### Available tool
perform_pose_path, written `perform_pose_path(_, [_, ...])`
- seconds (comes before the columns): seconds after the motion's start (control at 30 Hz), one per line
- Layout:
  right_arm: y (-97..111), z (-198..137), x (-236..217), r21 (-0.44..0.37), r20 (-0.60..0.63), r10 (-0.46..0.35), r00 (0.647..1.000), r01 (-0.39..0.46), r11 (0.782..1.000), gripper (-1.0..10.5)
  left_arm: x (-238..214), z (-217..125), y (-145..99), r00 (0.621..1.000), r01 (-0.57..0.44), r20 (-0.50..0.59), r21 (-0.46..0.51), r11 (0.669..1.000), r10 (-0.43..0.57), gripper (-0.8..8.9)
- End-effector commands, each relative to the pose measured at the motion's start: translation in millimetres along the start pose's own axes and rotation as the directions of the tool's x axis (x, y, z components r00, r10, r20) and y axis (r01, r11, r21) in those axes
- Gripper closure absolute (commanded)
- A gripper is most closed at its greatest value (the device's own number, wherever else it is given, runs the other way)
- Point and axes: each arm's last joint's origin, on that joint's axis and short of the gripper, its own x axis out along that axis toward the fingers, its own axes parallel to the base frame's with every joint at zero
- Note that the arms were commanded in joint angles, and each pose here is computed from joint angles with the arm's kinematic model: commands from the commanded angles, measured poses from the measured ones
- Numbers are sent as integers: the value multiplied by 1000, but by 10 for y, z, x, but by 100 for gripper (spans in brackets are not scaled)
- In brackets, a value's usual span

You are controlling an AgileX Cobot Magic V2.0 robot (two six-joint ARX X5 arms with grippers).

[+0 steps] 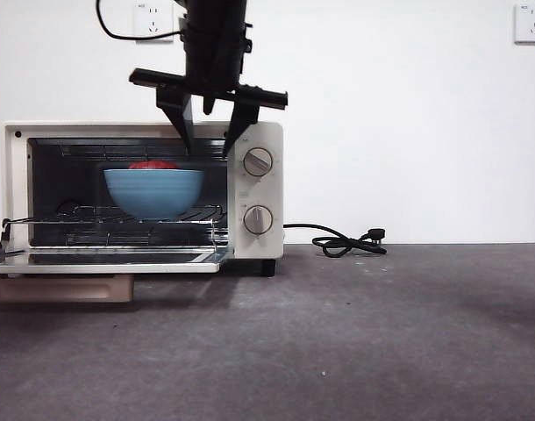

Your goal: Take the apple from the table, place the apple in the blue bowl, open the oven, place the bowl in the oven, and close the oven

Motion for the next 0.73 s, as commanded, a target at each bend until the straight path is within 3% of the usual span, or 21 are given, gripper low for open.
perform_pose_path(0.03, [52,12,-140,-56,21,10,1000,-9,998,729,5,-2,-2,1000,3,5,7,1000,-3,819])
perform_pose_path(0.3, [40,105,-721,-206,51,44,998,-32,978,729,4,0,11,999,-40,11,9,999,40,819])
perform_pose_path(0.4, [-14,139,-1012,-303,53,57,997,-38,952,730,4,2,25,996,-83,16,18,996,82,821])
perform_pose_path(0.57, [-179,137,-1452,-454,14,43,999,-31,891,764,-2,6,81,994,-111,17,29,993,110,822])
perform_pose_path(0.73, [-415,129,-1781,-542,8,-63,998,57,838,856,-9,28,230,983,-182,17,-18,983,182,823])
